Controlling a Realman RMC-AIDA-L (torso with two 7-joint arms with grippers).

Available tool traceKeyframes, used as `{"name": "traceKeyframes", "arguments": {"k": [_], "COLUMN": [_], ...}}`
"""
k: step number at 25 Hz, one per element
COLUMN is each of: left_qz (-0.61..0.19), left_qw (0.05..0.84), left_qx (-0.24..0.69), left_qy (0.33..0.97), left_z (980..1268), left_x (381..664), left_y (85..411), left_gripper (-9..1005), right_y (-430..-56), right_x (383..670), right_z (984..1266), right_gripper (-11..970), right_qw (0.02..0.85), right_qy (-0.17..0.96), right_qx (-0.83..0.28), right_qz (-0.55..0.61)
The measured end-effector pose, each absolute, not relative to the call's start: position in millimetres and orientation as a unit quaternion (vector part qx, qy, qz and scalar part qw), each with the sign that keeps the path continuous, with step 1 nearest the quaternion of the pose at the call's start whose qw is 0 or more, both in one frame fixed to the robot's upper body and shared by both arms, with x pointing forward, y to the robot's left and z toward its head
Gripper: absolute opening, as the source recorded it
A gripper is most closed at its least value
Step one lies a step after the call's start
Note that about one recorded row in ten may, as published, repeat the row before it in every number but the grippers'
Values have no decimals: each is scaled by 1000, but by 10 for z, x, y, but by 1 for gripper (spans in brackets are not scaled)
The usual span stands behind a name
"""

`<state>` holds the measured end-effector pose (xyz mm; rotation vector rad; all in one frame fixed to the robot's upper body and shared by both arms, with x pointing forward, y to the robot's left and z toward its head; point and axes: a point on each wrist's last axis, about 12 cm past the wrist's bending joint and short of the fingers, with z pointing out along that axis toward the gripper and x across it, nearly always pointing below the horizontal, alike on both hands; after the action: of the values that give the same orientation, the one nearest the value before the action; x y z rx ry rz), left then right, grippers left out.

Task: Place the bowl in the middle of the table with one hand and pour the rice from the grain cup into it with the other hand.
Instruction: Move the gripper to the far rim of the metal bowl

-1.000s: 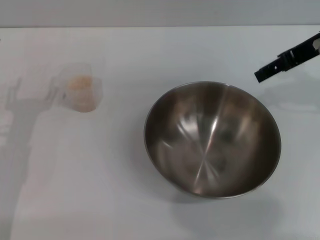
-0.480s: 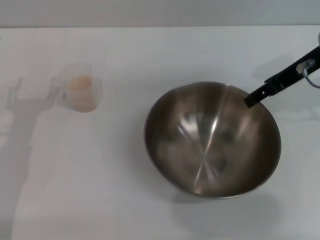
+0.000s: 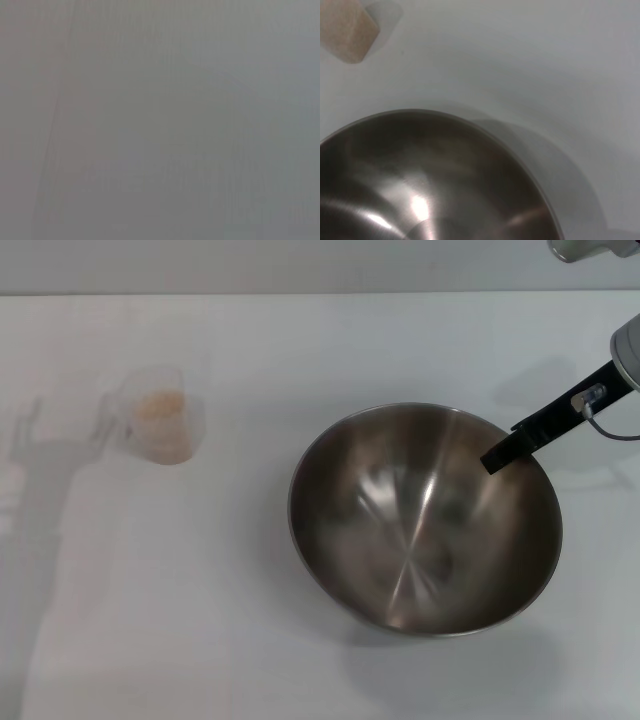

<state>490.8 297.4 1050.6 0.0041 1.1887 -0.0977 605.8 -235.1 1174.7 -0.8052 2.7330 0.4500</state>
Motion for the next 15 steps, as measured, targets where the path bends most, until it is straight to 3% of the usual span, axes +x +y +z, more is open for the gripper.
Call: {"name": "traceKeyframes", "arguments": {"k": [6, 8, 15], "left_qz": [-46, -46, -47], "left_qw": [828, 829, 831], "left_qx": [1, 1, 0], "left_qy": [559, 558, 554], "left_z": [10501, 10500, 10499], "left_x": [4884, 4872, 4834], "left_y": [2981, 2983, 2990], "left_gripper": [822, 822, 821], "right_y": [-2350, -2352, -2350], "right_x": [6062, 6061, 6052], "right_z": [11737, 11734, 11696], "right_gripper": [513, 282, 76], "right_qw": [129, 128, 123], "right_qy": [940, 940, 942], "right_qx": [-277, -277, -273], "right_qz": [151, 151, 154]}}
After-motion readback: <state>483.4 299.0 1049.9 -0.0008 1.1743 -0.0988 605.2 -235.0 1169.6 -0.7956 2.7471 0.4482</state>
